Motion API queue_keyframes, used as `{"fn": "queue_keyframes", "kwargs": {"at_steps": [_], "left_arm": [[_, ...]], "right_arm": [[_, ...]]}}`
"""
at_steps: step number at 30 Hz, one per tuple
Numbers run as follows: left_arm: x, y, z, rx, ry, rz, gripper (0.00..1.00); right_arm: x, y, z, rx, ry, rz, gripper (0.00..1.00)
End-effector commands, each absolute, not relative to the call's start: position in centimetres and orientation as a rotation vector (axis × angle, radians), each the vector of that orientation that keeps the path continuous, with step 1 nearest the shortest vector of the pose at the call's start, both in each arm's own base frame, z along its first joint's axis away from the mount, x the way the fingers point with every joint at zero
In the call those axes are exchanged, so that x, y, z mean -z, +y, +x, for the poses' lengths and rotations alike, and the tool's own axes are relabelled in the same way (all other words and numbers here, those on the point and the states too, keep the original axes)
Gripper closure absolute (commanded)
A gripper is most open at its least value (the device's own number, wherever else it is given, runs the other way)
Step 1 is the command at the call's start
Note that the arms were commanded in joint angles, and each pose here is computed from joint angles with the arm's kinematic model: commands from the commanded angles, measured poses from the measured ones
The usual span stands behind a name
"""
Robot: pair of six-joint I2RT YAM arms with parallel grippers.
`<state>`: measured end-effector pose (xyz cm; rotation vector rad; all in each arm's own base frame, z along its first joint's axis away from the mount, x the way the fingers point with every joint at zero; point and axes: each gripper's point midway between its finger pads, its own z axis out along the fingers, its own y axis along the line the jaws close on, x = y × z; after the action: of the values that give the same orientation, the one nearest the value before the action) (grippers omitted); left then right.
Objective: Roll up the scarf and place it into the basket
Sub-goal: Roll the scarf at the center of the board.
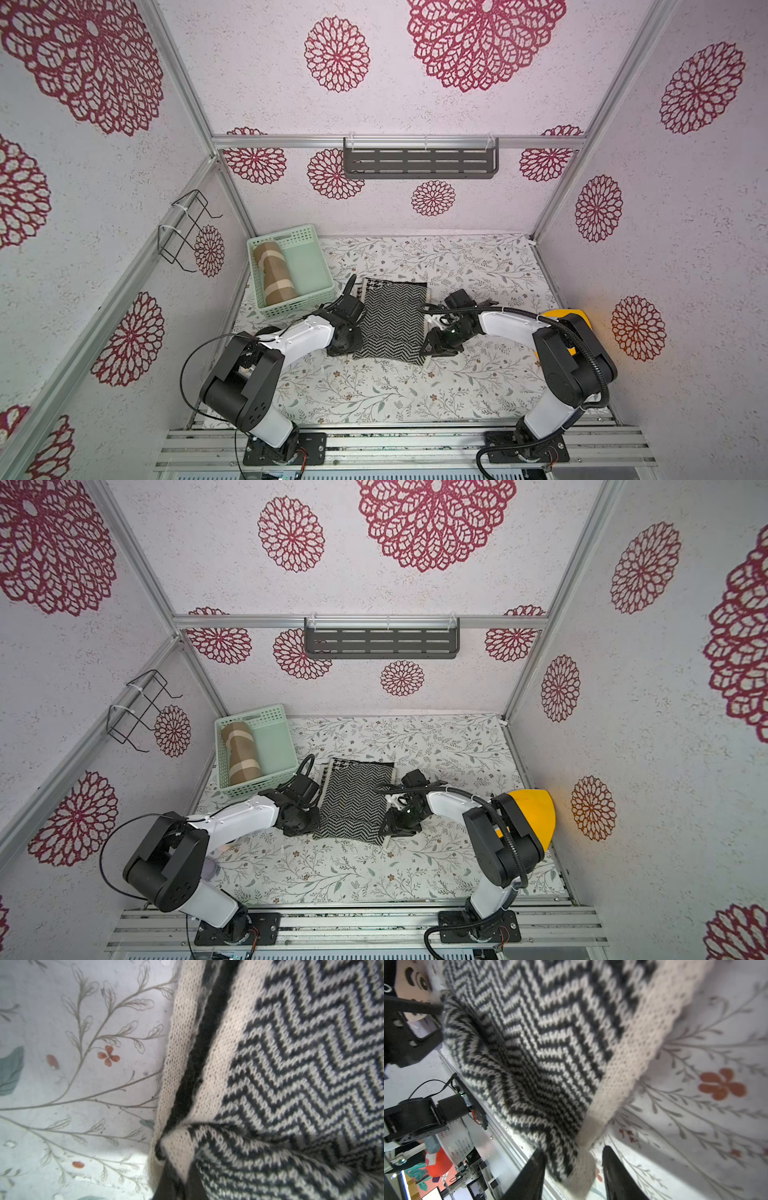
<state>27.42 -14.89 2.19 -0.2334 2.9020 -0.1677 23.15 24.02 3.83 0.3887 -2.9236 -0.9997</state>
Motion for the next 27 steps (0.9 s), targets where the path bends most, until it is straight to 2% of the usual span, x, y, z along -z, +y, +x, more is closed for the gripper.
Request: {"fn": "queue_keyframes", "kwargs": {"at_steps": [1, 7, 10, 13, 20, 27], "left_arm": [[-1.3, -14.0, 27.0, 0.092, 2.958, -0.247, 1.0], [-1.2, -14.2, 27.3, 0.057, 3.005, -0.217, 1.0], [-1.2, -14.0, 27.2, 0.022, 3.034, -0.19, 1.0], [-1.3, -13.9, 27.2, -0.01, 3.06, -0.157, 1.0], [-1.8, -13.6, 27.8, -0.054, 3.091, -0.108, 1.0], [-1.9, -13.8, 27.9, -0.05, 3.111, -0.063, 1.0]], "right_arm": [[-3.4, 23.6, 23.6, 0.927, -3.012, 0.374, 0.54], [-2.7, 22.5, 24.6, 0.621, -3.195, 0.446, 0.54], [-4.2, 21.9, 25.2, 0.48, -3.304, 0.523, 0.53], [-6.8, 21.7, 25.5, 0.339, -3.425, 0.638, 0.48], [-12.2, 24.6, 24.1, 0.033, -3.623, 1.187, 0.43], [-11.7, 30.2, 19.9, -0.396, -3.399, 1.967, 0.48]]}}
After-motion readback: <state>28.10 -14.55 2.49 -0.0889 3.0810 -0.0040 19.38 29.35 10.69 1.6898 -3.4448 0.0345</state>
